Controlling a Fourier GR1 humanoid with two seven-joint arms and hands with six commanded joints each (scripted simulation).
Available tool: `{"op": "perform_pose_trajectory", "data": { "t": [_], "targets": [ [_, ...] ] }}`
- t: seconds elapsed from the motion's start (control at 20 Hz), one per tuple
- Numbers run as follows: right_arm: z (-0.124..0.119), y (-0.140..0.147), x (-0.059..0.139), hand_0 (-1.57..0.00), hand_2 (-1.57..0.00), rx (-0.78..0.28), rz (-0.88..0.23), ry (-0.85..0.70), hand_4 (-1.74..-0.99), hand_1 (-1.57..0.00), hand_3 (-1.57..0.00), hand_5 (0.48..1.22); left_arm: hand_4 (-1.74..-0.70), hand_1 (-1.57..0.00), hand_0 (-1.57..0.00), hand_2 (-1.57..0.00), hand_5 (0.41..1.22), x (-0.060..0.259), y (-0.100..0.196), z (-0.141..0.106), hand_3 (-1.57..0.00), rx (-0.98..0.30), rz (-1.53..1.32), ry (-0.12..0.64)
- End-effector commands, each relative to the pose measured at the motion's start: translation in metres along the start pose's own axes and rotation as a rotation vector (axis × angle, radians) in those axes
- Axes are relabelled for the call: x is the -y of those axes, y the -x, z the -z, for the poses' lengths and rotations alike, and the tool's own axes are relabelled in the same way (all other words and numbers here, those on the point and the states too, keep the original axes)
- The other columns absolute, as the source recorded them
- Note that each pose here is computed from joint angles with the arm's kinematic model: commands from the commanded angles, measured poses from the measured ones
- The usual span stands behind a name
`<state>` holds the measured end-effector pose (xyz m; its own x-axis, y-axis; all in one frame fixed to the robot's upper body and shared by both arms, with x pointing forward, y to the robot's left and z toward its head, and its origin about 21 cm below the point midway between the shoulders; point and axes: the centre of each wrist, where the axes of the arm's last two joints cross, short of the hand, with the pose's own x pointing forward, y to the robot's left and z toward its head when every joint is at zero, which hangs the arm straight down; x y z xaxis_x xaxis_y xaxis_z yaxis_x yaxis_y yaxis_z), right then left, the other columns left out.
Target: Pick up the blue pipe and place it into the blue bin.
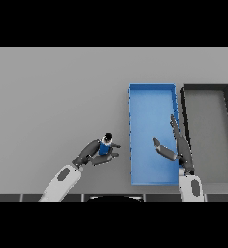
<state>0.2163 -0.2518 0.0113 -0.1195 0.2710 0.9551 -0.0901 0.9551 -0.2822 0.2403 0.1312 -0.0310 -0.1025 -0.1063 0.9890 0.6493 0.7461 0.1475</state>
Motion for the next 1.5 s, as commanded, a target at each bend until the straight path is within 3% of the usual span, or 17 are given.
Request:
{"op": "perform_pose_trajectory", "data": {
  "t": [0.0, 0.15, 0.5, 0.8, 1.0, 1.1, 1.2, 1.25, 1.35, 1.45],
  "targets": [
    [0.0, 0.0, 0.001, 0.0, 0.0, -0.005, -0.005, 0.001, -1.22, 0.0, 0.0, 0.635, -1.49, -1.43, -1.41, -1.45, 1.169, 0.002, -0.001, -0.002, -1.45, 0.019, 0.0, -0.009],
    [0.001, -0.002, 0.002, 0.0, 0.0, 0.004, 0.001, 0.005, -1.225, 0.0, 0.0, 0.63, -1.47, -1.5, -1.49, -1.51, 1.194, -0.004, -0.016, 0.007, -1.51, 0.085, 0.01, -0.03],
    [0.001, 0.003, 0.006, 0.0, 0.0, -0.005, -0.057, 0.009, -1.184, 0.0, 0.0, 0.643, -1.47, -1.56, -1.55, -1.56, 1.215, 0.001, -0.064, 0.023, -1.56, 0.22, 0.013, 0.031],
    [-0.001, 0.0, 0.009, 0.0, 0.0, 0.013, -0.057, 0.015, -1.151, 0.0, 0.0, 0.643, -1.47, -1.57, -1.57, -1.57, 1.22, 0.005, -0.083, 0.03, -1.57, 0.196, 0.033, 0.075],
    [-0.034, -0.003, -0.006, 0.0, 0.0, 0.0, -0.077, 0.121, -1.138, 0.0, 0.0, 0.643, -1.47, -1.57, -1.57, -1.57, 1.22, 0.003, -0.077, 0.03, -1.57, 0.184, 0.035, 0.068],
    [-0.058, -0.01, -0.019, 0.0, 0.0, -0.003, -0.089, 0.197, -1.188, 0.0, 0.0, 0.643, -1.47, -1.57, -1.57, -1.57, 1.22, 0.005, -0.074, 0.027, -1.57, 0.2, 0.039, 0.07],
    [-0.061, -0.015, -0.023, 0.0, 0.0, -0.047, -0.098, 0.247, -1.184, 0.0, 0.0, 0.642, -1.47, -1.57, -1.57, -1.57, 1.22, 0.004, -0.079, 0.032, -1.57, 0.193, 0.045, 0.073],
    [-0.061, -0.021, -0.021, 0.0, -0.02, -0.019, -0.097, 0.256, -1.187, 0.0, 0.0, 0.642, -1.47, -1.57, -1.57, -1.57, 1.22, 0.005, -0.077, 0.033, -1.57, 0.192, 0.04, 0.081],
    [-0.064, -0.032, -0.016, 0.0, -0.07, 0.086, 0.047, 0.191, -1.198, -0.01, 0.0, 0.641, -1.47, -1.57, -1.57, -1.57, 1.221, 0.007, -0.078, 0.031, -1.57, 0.193, 0.036, 0.09],
    [-0.059, -0.05, -0.007, 0.0, -0.11, 0.104, 0.137, 0.071, -1.209, -0.03, 0.0, 0.609, -1.47, -1.57, -1.57, -1.57, 1.221, 0.005, -0.079, 0.031, -1.57, 0.202, 0.036, 0.095]
  ]
}}
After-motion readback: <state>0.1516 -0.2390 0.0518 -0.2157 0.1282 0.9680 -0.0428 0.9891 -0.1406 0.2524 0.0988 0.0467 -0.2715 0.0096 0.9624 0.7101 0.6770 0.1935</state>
